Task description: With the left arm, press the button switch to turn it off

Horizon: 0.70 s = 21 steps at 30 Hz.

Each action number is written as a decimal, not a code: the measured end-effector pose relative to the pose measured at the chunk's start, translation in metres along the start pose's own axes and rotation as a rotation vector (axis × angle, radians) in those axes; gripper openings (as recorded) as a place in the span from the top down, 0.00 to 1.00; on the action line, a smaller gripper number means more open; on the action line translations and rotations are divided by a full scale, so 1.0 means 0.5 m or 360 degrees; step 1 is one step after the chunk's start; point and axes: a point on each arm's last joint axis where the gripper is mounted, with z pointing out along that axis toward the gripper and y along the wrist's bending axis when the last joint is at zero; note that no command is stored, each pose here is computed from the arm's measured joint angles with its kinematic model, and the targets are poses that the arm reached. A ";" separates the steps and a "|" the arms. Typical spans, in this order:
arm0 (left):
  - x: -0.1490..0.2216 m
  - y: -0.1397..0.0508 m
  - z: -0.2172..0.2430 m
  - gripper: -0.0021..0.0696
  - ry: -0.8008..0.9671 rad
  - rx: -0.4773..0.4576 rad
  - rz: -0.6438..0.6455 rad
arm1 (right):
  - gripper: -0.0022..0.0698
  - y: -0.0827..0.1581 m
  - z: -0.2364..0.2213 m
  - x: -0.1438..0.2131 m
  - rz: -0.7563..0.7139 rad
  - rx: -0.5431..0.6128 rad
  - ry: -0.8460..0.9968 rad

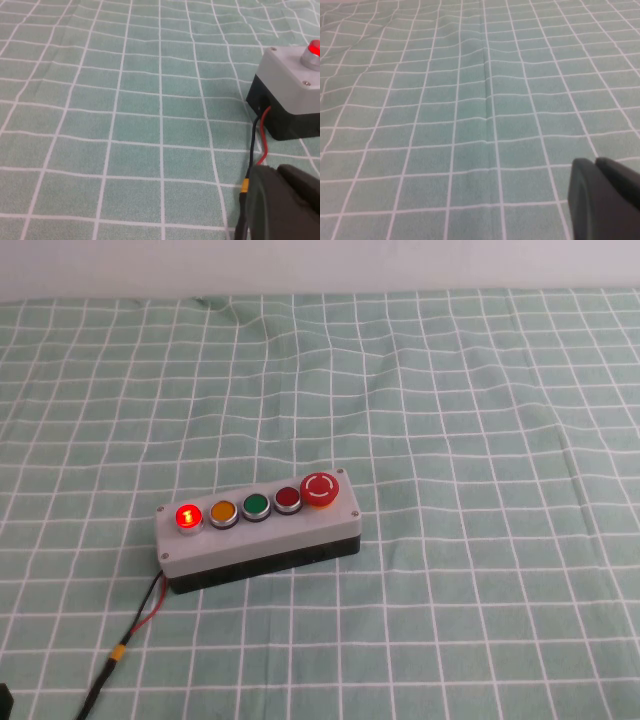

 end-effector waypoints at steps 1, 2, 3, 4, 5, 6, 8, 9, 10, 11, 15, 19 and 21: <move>0.000 0.000 0.000 0.98 0.0000 0.0000 0.0000 | 0.99 0.000 0.000 0.000 0.0000 0.0000 0.0000; 0.000 0.000 0.000 0.98 0.0000 -0.0001 0.0004 | 0.99 0.000 0.000 0.000 0.0000 0.0000 0.0000; 0.000 0.000 0.000 0.98 0.0000 -0.0001 0.0010 | 0.99 0.000 0.000 0.000 0.0000 0.0000 0.0000; 0.000 0.000 0.000 0.98 0.0000 -0.0002 0.0017 | 0.99 0.000 0.000 0.000 0.0000 0.0000 0.0000; 0.000 0.000 0.000 0.98 0.0000 -0.0002 0.0022 | 0.99 0.000 0.000 0.000 0.0000 0.0000 0.0000; 0.000 0.000 0.000 0.98 0.0001 -0.0003 0.0024 | 0.99 0.000 0.000 0.000 0.0000 0.0000 0.0000; 0.000 0.000 0.000 0.98 0.0001 -0.0003 0.0024 | 0.99 0.000 0.000 0.000 0.0000 0.0000 0.0000; 0.000 0.000 0.000 0.98 0.0001 -0.0003 0.0024 | 0.99 0.000 0.000 0.000 0.0000 0.0000 0.0000; 0.000 0.000 0.000 0.98 0.0001 -0.0003 0.0024 | 0.99 0.000 0.000 0.000 0.0000 0.0000 0.0000; 0.000 0.000 0.000 0.98 0.0001 -0.0003 0.0025 | 0.99 0.000 0.000 0.000 0.0000 0.0000 0.0000; 0.000 0.001 0.000 0.98 0.0000 -0.0005 0.0033 | 0.99 0.000 0.000 0.000 0.0000 0.0000 0.0000; 0.000 0.001 0.000 0.98 0.0000 -0.0005 0.0033 | 0.99 0.000 0.000 0.000 0.0000 0.0000 0.0000; 0.000 0.001 0.000 0.98 0.0000 -0.0005 0.0033 | 0.99 0.000 0.000 0.000 0.0000 0.0000 0.0000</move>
